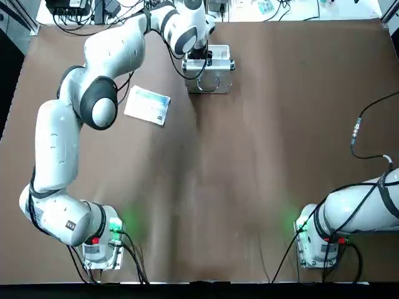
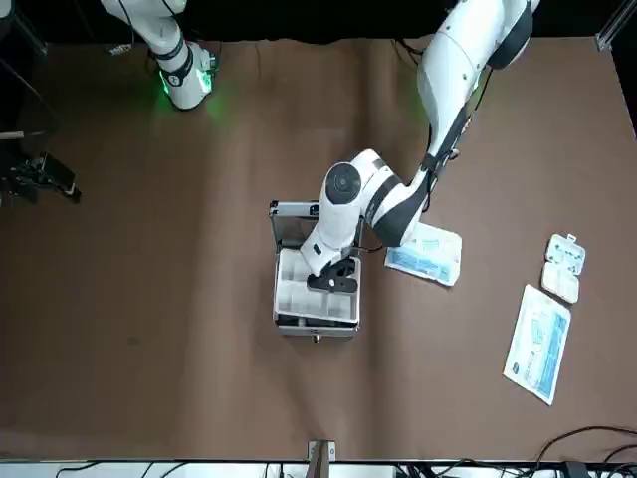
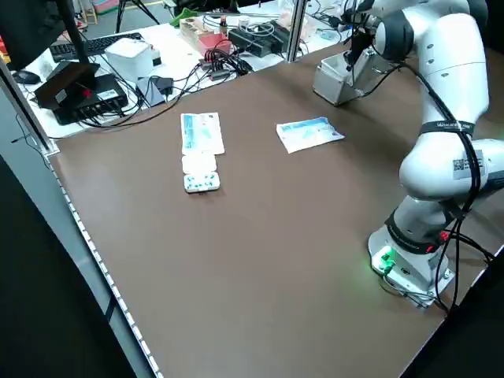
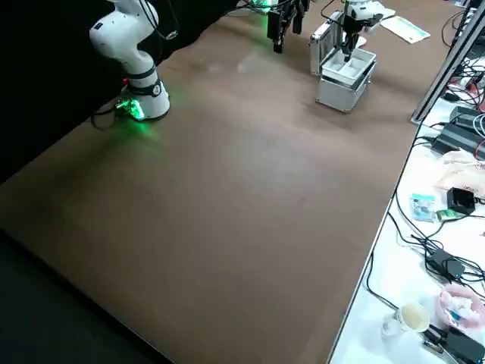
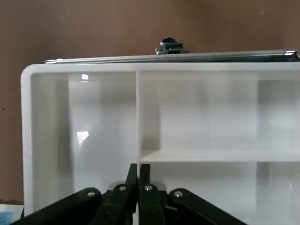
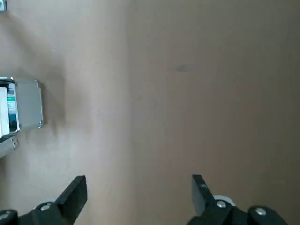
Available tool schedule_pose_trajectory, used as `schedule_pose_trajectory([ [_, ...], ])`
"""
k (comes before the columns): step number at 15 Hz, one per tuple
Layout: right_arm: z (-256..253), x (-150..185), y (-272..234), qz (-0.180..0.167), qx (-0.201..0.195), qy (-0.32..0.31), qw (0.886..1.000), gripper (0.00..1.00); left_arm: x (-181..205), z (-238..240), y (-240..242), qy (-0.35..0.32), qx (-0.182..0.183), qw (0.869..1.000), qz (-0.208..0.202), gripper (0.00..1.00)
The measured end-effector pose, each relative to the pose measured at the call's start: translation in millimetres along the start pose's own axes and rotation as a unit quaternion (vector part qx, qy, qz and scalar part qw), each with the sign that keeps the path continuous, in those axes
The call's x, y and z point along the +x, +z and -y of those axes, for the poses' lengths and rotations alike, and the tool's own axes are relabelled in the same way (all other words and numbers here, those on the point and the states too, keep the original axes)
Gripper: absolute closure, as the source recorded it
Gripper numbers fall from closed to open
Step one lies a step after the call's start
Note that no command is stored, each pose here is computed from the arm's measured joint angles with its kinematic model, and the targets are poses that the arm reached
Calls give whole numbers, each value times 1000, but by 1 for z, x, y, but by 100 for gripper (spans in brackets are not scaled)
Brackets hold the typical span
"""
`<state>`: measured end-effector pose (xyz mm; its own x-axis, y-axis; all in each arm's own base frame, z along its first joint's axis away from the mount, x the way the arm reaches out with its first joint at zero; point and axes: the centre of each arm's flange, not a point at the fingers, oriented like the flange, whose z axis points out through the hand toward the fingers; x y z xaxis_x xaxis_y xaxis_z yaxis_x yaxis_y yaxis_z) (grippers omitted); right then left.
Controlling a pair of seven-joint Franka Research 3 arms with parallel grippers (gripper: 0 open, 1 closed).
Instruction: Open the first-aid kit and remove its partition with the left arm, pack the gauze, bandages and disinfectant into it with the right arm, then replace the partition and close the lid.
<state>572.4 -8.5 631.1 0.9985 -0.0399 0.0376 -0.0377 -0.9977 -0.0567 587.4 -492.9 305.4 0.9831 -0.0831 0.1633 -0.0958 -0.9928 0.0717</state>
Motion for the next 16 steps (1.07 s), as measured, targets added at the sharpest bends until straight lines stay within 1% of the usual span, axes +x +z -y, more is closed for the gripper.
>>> schedule_pose_trajectory([
  [4,1,0,0,0,0,-1,1000,1,1,0,2,-1,1,1000,-1,96],
  [9,1,0,0,0,0,-1,1000,1,0,-3,4,1,11,1000,-13,96],
  [16,2,0,0,0,0,-2,1000,1,1,-2,6,1,11,1000,-16,96],
])
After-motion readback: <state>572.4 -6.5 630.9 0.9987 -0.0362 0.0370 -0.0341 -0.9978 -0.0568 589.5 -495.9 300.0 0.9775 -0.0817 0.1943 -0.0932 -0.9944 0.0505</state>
